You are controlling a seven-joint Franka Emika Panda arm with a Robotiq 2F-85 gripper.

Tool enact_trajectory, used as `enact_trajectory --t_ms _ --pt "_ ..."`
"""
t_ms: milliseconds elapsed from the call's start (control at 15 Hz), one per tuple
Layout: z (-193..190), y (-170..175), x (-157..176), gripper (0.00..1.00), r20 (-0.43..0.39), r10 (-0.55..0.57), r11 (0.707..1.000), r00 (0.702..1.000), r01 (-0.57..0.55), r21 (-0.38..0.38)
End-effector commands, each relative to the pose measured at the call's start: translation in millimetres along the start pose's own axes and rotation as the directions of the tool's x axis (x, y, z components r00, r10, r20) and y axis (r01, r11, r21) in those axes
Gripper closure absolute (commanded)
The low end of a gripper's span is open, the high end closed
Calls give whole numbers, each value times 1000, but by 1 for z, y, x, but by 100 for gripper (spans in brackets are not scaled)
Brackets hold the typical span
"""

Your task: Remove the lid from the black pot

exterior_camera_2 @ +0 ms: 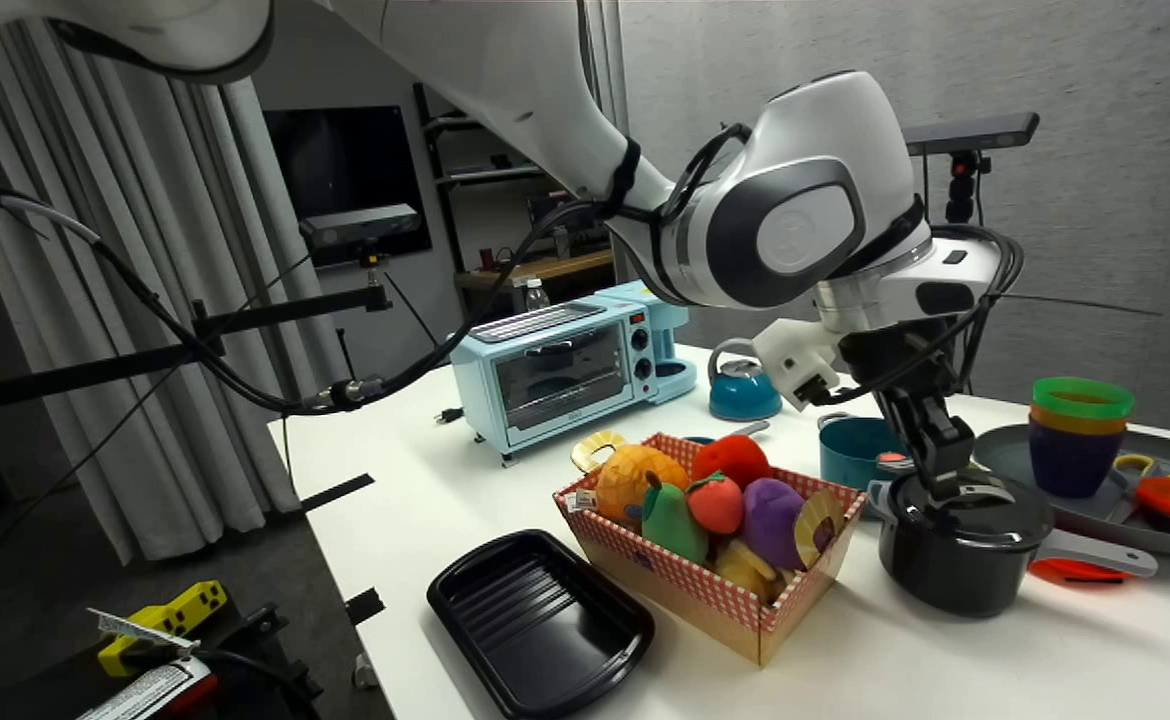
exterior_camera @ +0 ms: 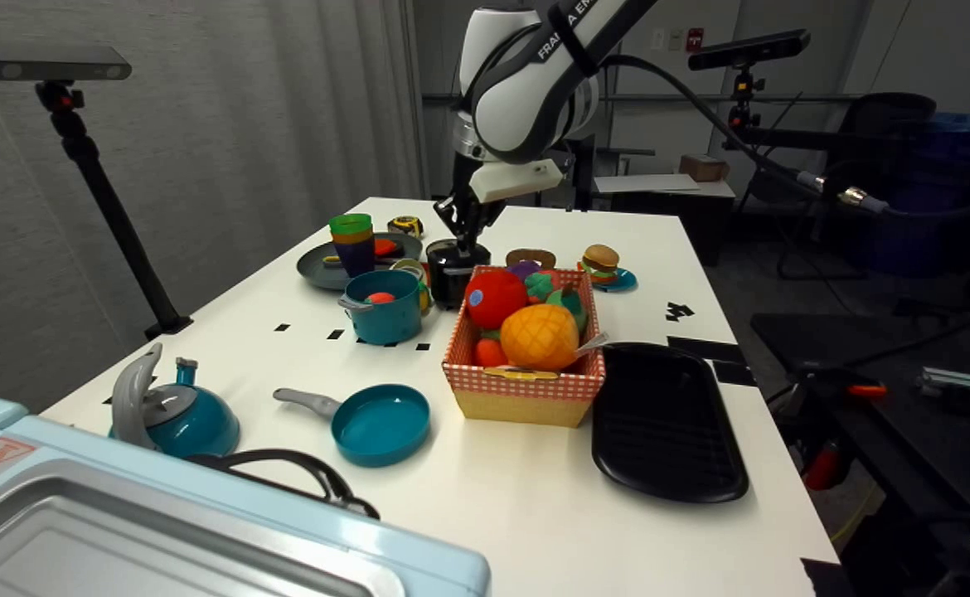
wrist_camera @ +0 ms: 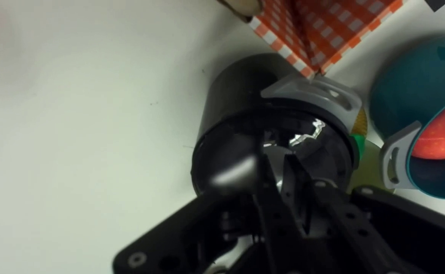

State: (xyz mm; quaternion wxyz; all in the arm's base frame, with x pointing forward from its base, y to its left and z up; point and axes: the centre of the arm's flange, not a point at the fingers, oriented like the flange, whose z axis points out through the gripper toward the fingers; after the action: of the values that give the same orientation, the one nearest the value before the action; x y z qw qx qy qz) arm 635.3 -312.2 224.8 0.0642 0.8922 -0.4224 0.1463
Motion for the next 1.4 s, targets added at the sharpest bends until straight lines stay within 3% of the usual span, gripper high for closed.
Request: enact_trajectory --t_ms 0,667,1133,1333 --pt "21 2 5 100 23 -13 1000 1000 13 5" --pt "30 8 6 100 31 -18 1000 999 18 -7" --pt "13 2 18 100 -168 67 994 984 -50 100" --pt "8 0 22 100 -214 83 990 973 -56 129"
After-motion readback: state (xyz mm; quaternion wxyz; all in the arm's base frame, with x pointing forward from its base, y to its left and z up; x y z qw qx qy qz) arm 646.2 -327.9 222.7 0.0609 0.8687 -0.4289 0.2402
